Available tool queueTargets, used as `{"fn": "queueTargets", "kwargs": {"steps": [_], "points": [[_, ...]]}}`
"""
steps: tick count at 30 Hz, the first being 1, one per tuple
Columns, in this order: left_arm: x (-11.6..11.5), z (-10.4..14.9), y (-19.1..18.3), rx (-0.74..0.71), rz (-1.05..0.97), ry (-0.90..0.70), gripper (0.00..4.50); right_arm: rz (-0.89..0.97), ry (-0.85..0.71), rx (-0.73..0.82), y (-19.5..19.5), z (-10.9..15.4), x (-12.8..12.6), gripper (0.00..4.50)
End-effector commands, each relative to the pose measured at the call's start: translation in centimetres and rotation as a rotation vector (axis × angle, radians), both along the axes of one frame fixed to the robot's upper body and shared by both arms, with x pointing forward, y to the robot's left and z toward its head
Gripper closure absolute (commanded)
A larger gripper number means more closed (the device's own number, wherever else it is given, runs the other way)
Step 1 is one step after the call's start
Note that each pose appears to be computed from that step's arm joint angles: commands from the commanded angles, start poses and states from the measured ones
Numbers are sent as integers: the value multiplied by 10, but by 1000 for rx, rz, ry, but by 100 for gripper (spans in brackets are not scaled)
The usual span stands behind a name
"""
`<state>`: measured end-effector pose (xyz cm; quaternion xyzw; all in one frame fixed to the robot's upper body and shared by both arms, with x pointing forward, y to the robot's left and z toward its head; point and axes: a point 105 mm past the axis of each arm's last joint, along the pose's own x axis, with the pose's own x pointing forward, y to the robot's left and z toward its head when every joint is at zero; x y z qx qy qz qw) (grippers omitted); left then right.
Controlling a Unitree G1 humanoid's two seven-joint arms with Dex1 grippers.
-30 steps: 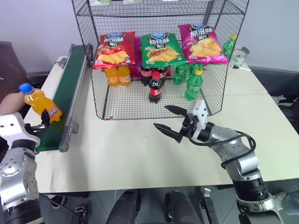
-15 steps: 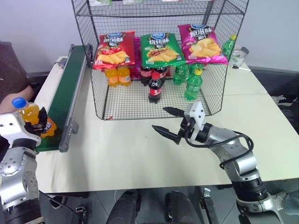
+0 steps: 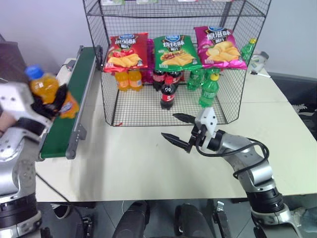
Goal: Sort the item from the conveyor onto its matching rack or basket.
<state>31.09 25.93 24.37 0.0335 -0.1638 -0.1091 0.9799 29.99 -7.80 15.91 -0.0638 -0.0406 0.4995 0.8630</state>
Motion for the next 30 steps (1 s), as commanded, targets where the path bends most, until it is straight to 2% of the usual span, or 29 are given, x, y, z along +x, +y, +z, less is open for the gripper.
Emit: {"fn": "queueTargets", "kwargs": {"steps": [1, 5, 11, 21, 30], "points": [[3, -4, -41, 27, -137, 30, 186, 3, -83, 5, -1, 18, -3, 0], [22, -29, -67, 0, -143, 87, 186, -12, -85, 2, -3, 17, -2, 0], [63, -65, -91, -27, -1, 94, 186, -25, -91, 3, -4, 18, -3, 0], [118, -87, -119, -45, 53, 71, 186, -41, -101, -4, -6, 20, -5, 0], [134, -99, -117, -59, 91, 100, 186, -58, -103, -2, -8, 20, -7, 0]]}}
